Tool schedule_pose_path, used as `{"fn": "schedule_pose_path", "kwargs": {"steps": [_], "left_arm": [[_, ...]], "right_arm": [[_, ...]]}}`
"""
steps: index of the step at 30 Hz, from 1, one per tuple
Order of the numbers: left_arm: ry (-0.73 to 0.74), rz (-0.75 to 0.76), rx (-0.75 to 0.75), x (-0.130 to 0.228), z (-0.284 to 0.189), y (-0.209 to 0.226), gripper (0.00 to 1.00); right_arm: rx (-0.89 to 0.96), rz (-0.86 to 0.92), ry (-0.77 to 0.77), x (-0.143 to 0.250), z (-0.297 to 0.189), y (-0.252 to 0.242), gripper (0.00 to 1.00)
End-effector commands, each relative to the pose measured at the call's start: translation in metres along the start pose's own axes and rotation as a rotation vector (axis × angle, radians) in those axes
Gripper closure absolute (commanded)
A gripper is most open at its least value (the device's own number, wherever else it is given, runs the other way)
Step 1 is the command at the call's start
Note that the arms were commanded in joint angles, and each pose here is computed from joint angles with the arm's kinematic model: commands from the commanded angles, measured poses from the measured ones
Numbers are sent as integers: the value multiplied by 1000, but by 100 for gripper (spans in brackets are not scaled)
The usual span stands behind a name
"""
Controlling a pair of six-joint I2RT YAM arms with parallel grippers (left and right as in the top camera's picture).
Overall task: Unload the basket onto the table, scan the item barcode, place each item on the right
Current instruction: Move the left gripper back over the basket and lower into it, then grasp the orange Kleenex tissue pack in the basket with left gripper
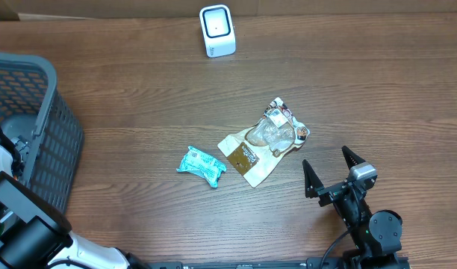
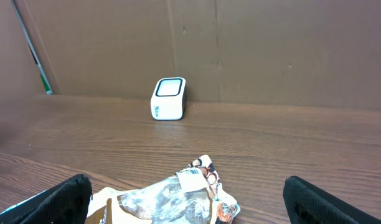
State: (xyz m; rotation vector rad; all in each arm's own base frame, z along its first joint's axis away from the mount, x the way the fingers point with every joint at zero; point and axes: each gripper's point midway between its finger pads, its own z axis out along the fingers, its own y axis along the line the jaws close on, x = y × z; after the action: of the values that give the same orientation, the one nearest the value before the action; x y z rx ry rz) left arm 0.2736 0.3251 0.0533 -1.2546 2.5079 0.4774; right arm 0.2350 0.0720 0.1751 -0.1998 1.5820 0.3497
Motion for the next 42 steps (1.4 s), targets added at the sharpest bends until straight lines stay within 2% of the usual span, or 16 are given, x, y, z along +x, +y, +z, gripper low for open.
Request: {"fn": "schedule_pose_path", "kwargs": {"steps": [1,9,18,20,21,23,24,25,33,38,42], "left_arm": [[1,10,-68,1,5,12,23],[6,13,-112,3,8,19,27],[86,36,-139,22,23,21,29],[100,40,-140,26,26,20,32],[105,42,-141,27,27,20,38],[109,42,-141,28,27,20,76],[107,42,-141,27,27,20,88],[109,43,-141,28,26,20,95],[119,62,-136,20,2,18,96],[76,28,-102,-10,-49,16,96],[4,-2,21,-33,-96,3,96]], "right_arm": [[2,0,-3,2,0,-1,0],[2,0,-3,2,0,-1,0],[2,0,-3,2,0,-1,0],[2,0,-3,2,0,-1,0],[2,0,-3,2,0,-1,0],[2,0,-3,2,0,-1,0],[2,0,-3,2,0,-1,0],[2,0,-3,2,0,-1,0],[2,0,-3,2,0,-1,0],[2,0,-3,2,0,-1,0],[2,0,-3,2,0,-1,0]]}}
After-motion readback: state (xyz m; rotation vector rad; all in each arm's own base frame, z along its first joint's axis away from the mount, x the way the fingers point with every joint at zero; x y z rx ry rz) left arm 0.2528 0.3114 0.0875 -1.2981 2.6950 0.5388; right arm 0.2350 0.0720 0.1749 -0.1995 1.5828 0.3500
